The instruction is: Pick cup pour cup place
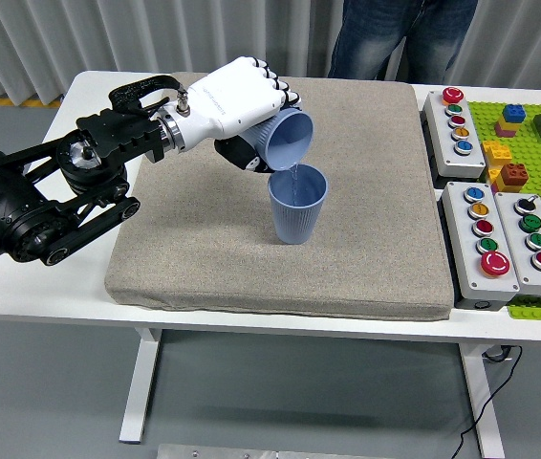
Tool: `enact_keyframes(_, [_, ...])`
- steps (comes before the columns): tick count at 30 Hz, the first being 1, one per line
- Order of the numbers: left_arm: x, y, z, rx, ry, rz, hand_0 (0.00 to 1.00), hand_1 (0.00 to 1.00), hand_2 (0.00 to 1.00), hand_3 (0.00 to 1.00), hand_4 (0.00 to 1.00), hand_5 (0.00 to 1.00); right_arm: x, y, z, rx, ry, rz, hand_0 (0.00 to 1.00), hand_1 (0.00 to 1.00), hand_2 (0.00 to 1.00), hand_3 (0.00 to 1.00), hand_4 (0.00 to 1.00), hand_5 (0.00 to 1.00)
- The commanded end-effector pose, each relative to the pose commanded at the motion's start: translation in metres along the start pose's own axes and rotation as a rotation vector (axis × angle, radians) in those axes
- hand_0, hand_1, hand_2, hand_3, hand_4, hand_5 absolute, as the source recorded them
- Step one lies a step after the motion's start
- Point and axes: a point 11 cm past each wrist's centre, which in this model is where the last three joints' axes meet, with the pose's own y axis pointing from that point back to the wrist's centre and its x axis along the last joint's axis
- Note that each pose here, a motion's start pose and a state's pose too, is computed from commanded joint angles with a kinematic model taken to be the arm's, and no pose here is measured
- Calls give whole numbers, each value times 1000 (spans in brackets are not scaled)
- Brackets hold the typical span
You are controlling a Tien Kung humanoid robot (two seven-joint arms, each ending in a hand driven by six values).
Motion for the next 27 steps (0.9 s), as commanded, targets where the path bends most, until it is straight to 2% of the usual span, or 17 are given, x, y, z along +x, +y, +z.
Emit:
enact_keyframes(13, [7, -2, -1, -1, -26, 10, 560, 493, 538, 515, 881, 164, 0, 0, -2, 2, -2, -1, 651, 653, 588, 593, 2, 68])
enact_keyframes(27, [6, -1, 0, -2, -41, 3, 560, 494, 538, 515, 880, 161, -1, 0, 0, -2, 8, -2, 651, 652, 588, 593, 2, 67])
